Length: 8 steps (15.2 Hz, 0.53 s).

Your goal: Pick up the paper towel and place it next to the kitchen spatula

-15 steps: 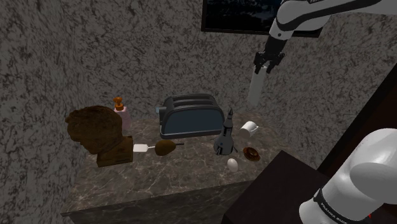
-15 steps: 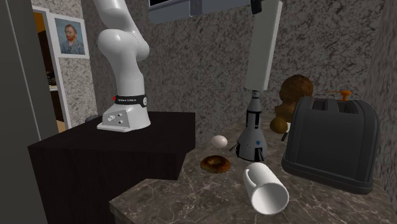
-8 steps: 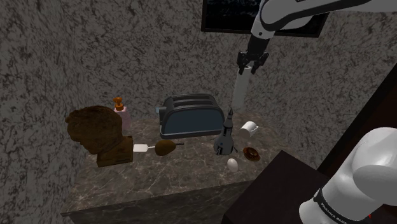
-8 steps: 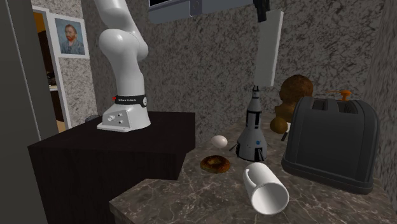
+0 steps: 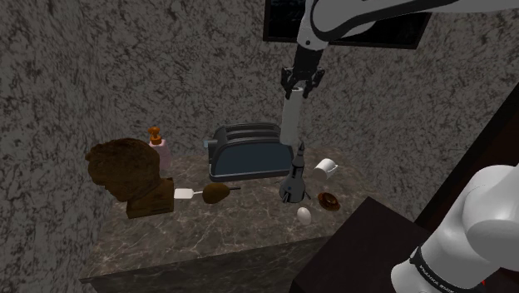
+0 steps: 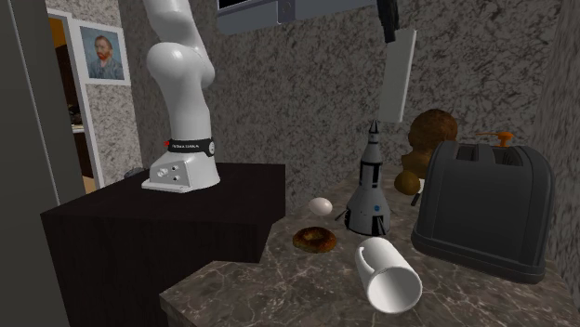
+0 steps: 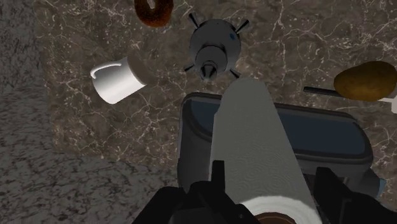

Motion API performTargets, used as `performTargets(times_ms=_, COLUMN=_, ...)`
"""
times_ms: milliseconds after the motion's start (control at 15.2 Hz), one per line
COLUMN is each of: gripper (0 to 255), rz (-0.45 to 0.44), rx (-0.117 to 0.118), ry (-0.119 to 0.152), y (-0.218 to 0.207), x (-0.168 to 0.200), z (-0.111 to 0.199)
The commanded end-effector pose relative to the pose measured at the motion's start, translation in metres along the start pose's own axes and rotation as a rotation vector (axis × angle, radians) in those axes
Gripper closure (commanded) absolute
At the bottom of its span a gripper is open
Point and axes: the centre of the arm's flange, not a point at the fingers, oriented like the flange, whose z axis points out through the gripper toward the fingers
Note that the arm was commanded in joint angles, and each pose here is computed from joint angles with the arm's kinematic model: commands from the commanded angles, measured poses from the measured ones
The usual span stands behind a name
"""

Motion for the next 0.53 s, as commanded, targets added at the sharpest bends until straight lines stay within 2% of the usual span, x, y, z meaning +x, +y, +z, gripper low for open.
performTargets(times_ms=0, gripper=255, rz=0.001, rx=0.0, ry=0.0, y=-0.025, x=-0.001, z=0.0)
performTargets(times_ms=462, gripper=255, rz=0.001, rx=0.0, ry=0.0, y=-0.117, x=-0.004, z=-0.002)
